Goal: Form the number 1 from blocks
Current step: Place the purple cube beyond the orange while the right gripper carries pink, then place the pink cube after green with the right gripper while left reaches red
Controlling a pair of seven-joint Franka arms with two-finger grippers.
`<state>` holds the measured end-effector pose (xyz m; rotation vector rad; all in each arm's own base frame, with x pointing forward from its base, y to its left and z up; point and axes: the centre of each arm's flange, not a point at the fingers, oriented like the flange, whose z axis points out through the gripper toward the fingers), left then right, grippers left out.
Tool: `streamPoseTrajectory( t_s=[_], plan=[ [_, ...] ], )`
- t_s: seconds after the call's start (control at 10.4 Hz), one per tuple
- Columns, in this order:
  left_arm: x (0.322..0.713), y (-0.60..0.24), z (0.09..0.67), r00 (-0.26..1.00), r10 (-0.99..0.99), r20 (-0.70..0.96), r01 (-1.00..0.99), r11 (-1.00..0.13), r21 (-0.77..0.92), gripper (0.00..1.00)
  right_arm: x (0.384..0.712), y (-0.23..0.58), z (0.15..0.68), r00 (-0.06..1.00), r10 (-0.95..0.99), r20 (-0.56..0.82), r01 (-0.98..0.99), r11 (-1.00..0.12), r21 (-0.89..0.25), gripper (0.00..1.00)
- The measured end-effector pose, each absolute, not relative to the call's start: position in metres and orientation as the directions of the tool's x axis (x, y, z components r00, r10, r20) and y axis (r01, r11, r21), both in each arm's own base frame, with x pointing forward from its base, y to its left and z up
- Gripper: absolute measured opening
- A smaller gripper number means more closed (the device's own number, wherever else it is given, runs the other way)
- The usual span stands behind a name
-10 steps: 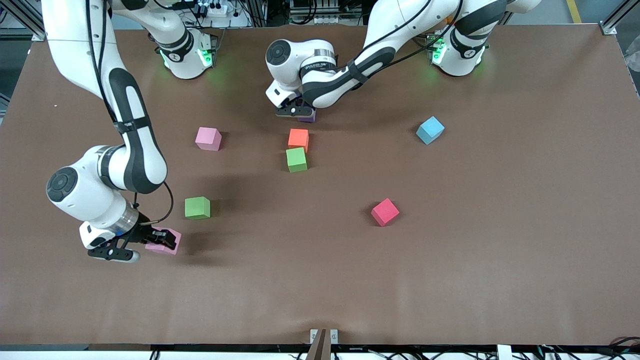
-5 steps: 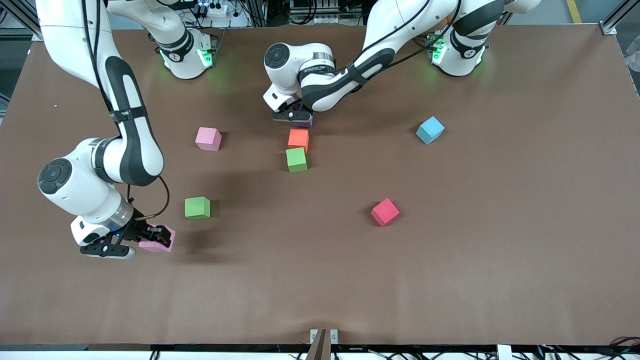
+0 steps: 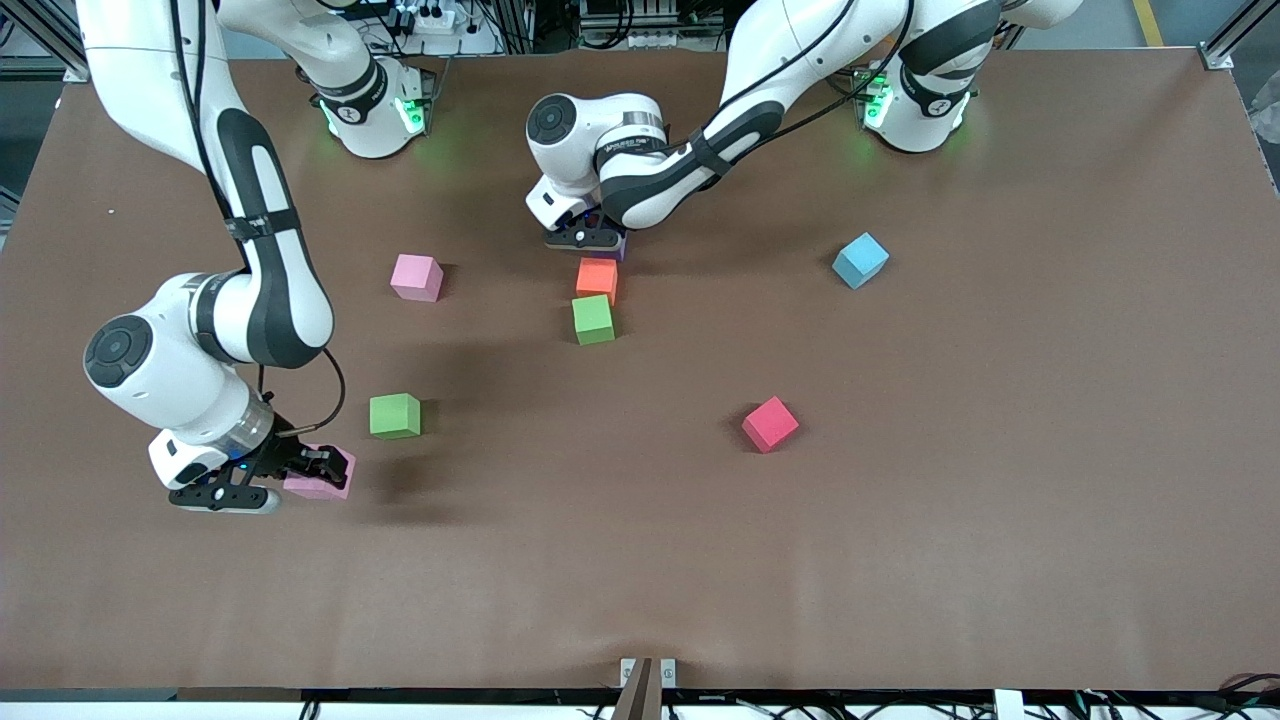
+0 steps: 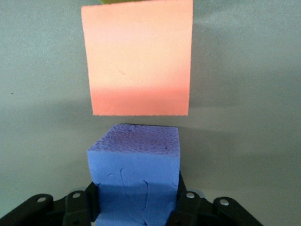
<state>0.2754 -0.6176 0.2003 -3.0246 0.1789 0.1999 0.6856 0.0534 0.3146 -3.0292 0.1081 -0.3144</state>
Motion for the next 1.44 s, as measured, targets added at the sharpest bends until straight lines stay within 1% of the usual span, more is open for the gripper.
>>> streamPoseTrajectory(
  t_s=[0.38,0.48,0.67,0.86,0.96,1.15,1.34,1.44],
  plan=[
    [0.29,-0.617,0.196,0.986,-0.107,-0.125,-0.12,-0.988,-0.098,0.58,0.685,0.055,0.315,0.976,-0.077,0.202,-0.058,-0.994,-0.098,0.65],
    [0.291,-0.618,0.196,0.987,-0.106,-0.124,-0.118,-0.988,-0.096,0.59,0.685,0.057,0.315,0.976,-0.074,0.203,-0.055,-0.994,-0.097,0.65],
    [0.289,-0.62,0.195,0.986,-0.112,-0.123,-0.124,-0.987,-0.098,0.69,0.685,0.065,0.316,0.977,-0.066,0.203,-0.047,-0.994,-0.097,0.65],
    [0.289,-0.623,0.198,0.987,-0.113,-0.117,-0.124,-0.988,-0.092,0.96,0.682,0.083,0.315,0.978,-0.067,0.197,-0.047,-0.994,-0.103,0.65],
    [0.293,-0.624,0.203,0.988,-0.108,-0.11,-0.118,-0.989,-0.086,1.0,0.68,0.098,0.315,0.978,-0.086,0.192,-0.066,-0.992,-0.111,0.65],
    [0.3,-0.624,0.217,0.991,-0.101,-0.092,-0.109,-0.99,-0.087,1.0,0.675,0.128,0.314,0.975,-0.13,0.178,-0.108,-0.986,-0.131,0.64],
    [0.31,-0.62,0.247,0.994,-0.091,-0.06,-0.097,-0.989,-0.11,1.0,0.672,0.141,0.313,0.972,-0.166,0.167,-0.143,-0.979,-0.143,0.63],
    [0.323,-0.613,0.267,0.997,-0.071,-0.04,-0.075,-0.99,-0.118,1.0,0.671,0.148,0.312,0.97,-0.181,0.161,-0.158,-0.976,-0.151,0.63]
  ],
)
